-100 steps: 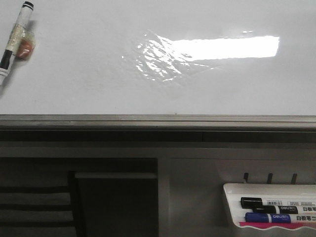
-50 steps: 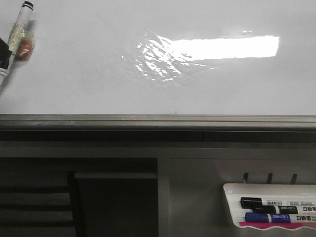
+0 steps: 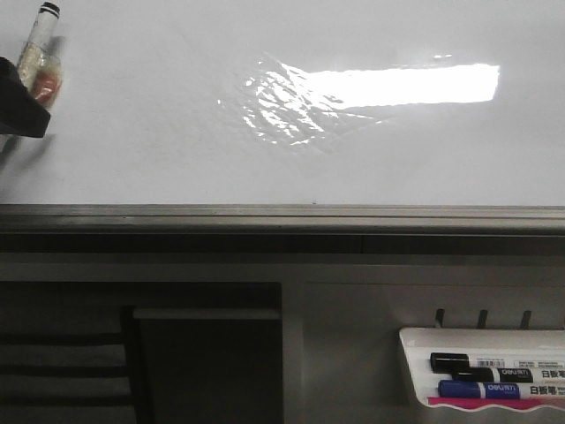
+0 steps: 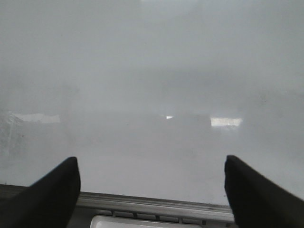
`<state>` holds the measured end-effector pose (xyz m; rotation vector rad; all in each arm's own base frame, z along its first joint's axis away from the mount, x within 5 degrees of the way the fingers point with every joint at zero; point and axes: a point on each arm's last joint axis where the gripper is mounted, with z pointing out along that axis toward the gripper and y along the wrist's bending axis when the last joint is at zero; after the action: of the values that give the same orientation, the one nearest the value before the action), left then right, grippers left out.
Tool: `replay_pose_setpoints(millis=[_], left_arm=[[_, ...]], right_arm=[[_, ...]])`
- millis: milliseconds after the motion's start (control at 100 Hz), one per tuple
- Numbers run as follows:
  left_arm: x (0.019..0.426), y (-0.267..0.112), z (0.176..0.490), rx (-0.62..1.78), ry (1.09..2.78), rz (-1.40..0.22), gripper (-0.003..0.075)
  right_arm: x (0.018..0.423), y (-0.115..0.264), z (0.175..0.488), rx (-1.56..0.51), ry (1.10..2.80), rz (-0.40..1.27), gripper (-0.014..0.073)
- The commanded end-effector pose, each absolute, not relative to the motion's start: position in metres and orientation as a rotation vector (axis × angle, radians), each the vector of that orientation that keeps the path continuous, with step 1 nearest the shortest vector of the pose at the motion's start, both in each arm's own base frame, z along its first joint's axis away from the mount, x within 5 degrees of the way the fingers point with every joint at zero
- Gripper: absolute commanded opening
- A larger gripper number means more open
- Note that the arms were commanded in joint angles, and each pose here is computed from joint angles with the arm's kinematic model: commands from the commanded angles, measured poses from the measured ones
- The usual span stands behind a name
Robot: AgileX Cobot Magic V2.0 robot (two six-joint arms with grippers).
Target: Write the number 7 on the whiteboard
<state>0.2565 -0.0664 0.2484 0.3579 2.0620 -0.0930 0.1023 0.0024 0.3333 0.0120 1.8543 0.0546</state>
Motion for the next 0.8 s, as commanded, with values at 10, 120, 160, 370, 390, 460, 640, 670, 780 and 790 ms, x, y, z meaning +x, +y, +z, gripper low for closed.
replay_pose_setpoints(millis=[10, 120, 160, 370, 390, 460, 640, 670, 780, 790], left_arm=[[0.2634, -0.0706, 0.2699, 0.353, 1.916, -0.080, 0.0438], [0.2653, -0.0728, 0.2673, 0.380, 1.911, -0.070, 0.0340], [0.2657, -0.0729, 0.2671, 0.379, 1.908, -0.070, 0.0304], [0.2677, -0.0733, 0.2642, 0.380, 1.915, -0.068, 0.0171], [0.2677, -0.0733, 0.2640, 0.380, 1.915, -0.068, 0.0160], [0.2680, -0.0734, 0.2635, 0.380, 1.917, -0.068, 0.0129], [0.2680, -0.0734, 0.2635, 0.380, 1.917, -0.068, 0.0066], [0.2680, -0.0734, 0.2635, 0.380, 1.917, -0.068, 0.0058], [0.2679, -0.0734, 0.2633, 0.381, 1.920, -0.068, 0.0031], [0.2676, -0.0734, 0.2638, 0.380, 1.918, -0.068, 0.0029]], right_arm=[[0.1051, 0.0009, 0.3509, 0.014, 1.748, 0.036, 0.0554], [0.1052, 0.0009, 0.3503, 0.014, 1.750, 0.036, 0.0554], [0.1053, 0.0009, 0.3496, 0.014, 1.752, 0.036, 0.0554], [0.1052, 0.0009, 0.3494, 0.014, 1.754, 0.036, 0.0554], [0.1052, 0.0009, 0.3494, 0.014, 1.754, 0.036, 0.0554], [0.1052, 0.0009, 0.3494, 0.014, 1.754, 0.036, 0.0554], [0.1052, 0.0009, 0.3494, 0.014, 1.754, 0.036, 0.0554], [0.1052, 0.0009, 0.3494, 0.014, 1.754, 0.036, 0.0554], [0.1053, 0.0009, 0.3498, 0.015, 1.749, 0.036, 0.0554], [0.1053, 0.0009, 0.3498, 0.015, 1.750, 0.036, 0.0554]])
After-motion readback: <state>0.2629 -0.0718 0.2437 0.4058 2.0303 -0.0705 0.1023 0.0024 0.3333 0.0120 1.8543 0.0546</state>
